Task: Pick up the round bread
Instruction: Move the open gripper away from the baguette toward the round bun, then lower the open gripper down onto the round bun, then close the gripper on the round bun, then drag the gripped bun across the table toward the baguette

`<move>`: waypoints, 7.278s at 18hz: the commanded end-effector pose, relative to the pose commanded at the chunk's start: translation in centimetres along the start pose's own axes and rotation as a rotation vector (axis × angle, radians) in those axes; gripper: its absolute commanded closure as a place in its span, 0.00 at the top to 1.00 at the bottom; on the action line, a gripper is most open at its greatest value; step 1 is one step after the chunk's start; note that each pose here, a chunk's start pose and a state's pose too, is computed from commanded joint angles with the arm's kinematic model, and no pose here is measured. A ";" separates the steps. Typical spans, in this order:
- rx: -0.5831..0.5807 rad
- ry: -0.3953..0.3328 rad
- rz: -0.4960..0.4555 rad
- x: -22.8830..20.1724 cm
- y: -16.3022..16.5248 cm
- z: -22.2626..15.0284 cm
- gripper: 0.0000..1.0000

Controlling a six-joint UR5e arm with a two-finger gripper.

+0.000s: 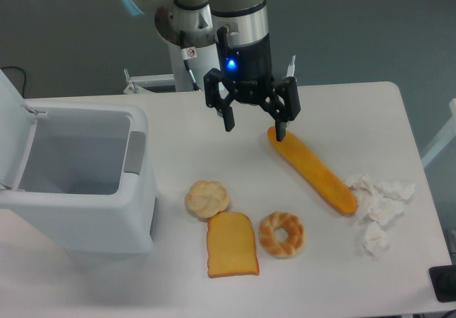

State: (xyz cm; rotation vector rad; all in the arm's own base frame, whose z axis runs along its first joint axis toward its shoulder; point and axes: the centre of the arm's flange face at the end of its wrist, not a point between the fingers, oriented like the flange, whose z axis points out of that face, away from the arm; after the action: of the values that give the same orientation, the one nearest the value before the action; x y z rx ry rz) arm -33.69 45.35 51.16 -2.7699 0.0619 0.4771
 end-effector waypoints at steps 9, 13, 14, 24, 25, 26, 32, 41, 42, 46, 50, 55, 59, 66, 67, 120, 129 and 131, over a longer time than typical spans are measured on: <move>0.049 0.036 -0.006 0.5 -0.5 0.4 1.00; 0.054 0.066 -0.023 0.6 -0.6 1.6 1.00; 0.064 0.075 -0.025 0.6 -0.6 1.6 1.00; 0.037 0.108 -0.016 1.3 0.0 4.0 1.00; 0.033 0.112 -0.016 1.3 0.0 4.3 1.00; 0.027 0.119 -0.016 1.3 0.0 4.9 1.00; -0.014 0.178 -0.026 2.8 1.5 7.9 1.00; -0.076 0.268 -0.010 5.3 1.9 13.0 1.00; -0.083 0.281 -0.007 5.8 1.9 13.6 1.00; -0.107 0.320 -0.002 6.8 2.0 15.8 1.00; -0.127 0.343 -0.004 7.7 2.3 17.0 1.00; -0.152 0.374 0.018 8.7 2.9 19.1 1.00; -0.173 0.404 0.120 9.5 3.9 20.8 1.00; -0.226 0.413 0.185 11.0 2.9 23.3 1.00; -0.228 0.416 0.185 11.1 3.0 23.5 1.00; -0.335 0.419 0.254 13.7 1.6 29.2 0.81; -0.352 0.405 0.266 13.3 1.7 28.9 0.21; -0.352 0.403 0.265 13.3 1.7 28.8 0.08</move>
State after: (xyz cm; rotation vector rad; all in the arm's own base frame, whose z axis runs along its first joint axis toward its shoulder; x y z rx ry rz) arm -30.48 53.32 20.54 -3.1792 0.4864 -0.0256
